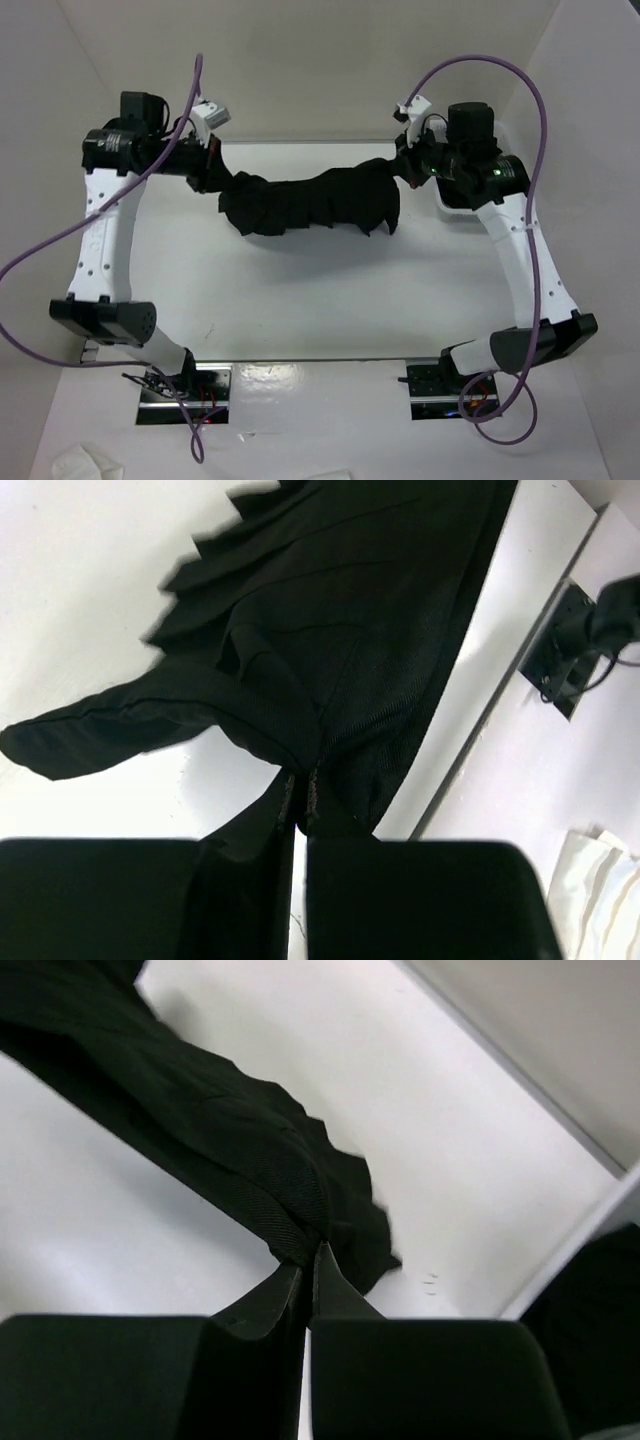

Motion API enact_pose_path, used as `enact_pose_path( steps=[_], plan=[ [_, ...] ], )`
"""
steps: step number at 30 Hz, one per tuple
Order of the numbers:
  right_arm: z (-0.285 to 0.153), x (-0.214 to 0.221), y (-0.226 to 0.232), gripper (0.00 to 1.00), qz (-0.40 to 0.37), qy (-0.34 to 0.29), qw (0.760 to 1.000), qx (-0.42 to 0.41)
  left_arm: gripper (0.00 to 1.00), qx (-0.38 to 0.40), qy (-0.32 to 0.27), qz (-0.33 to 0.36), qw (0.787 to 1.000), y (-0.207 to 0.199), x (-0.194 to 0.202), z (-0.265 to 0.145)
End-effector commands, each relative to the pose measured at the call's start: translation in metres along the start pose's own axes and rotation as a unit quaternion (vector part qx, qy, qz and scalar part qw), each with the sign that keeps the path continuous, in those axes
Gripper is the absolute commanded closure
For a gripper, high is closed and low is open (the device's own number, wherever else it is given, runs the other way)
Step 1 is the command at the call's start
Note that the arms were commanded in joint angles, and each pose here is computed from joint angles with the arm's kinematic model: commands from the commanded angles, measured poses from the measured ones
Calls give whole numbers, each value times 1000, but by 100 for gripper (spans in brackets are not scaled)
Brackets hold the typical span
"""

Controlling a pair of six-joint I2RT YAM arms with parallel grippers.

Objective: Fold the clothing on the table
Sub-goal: Flatten the skirt out

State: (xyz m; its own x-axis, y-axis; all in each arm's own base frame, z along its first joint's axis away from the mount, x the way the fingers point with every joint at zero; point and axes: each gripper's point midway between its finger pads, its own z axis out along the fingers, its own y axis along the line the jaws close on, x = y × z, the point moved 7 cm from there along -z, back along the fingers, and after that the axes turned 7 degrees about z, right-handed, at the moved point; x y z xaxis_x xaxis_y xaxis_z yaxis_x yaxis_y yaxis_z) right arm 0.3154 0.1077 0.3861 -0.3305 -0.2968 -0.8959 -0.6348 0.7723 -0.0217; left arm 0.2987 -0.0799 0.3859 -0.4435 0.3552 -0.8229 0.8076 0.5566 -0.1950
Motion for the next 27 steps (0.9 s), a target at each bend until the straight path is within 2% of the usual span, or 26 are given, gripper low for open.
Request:
enact_pose_path(
  steps=[1, 8, 16, 21, 23, 26, 27],
  plan=[
    [-57, -6, 27, 100, -32, -42, 996, -75, 100, -11, -47, 85, 995, -51, 1, -47],
    [-110, -17, 45, 100, -64, -88, 985, -130, 100, -67, -86, 97, 989, -91, 32, -91],
    [-135, -10, 56, 100, -77, -100, 981, -149, 100, -136, -123, 120, 976, -140, 64, -117],
    [-124, 1, 53, 100, -56, -90, 982, -156, 100, -137, -123, 102, 978, -138, 79, -109],
    [-108, 9, 46, 100, -33, -81, 983, -160, 100, -129, -117, 79, 982, -124, 82, -102],
    [-69, 25, 19, 100, 11, -51, 990, -129, 100, -107, -105, 33, 988, -85, 83, -85],
    [-59, 24, 18, 100, 4, -49, 990, -129, 100, -93, -89, 15, 992, -69, 84, -76]
  ],
)
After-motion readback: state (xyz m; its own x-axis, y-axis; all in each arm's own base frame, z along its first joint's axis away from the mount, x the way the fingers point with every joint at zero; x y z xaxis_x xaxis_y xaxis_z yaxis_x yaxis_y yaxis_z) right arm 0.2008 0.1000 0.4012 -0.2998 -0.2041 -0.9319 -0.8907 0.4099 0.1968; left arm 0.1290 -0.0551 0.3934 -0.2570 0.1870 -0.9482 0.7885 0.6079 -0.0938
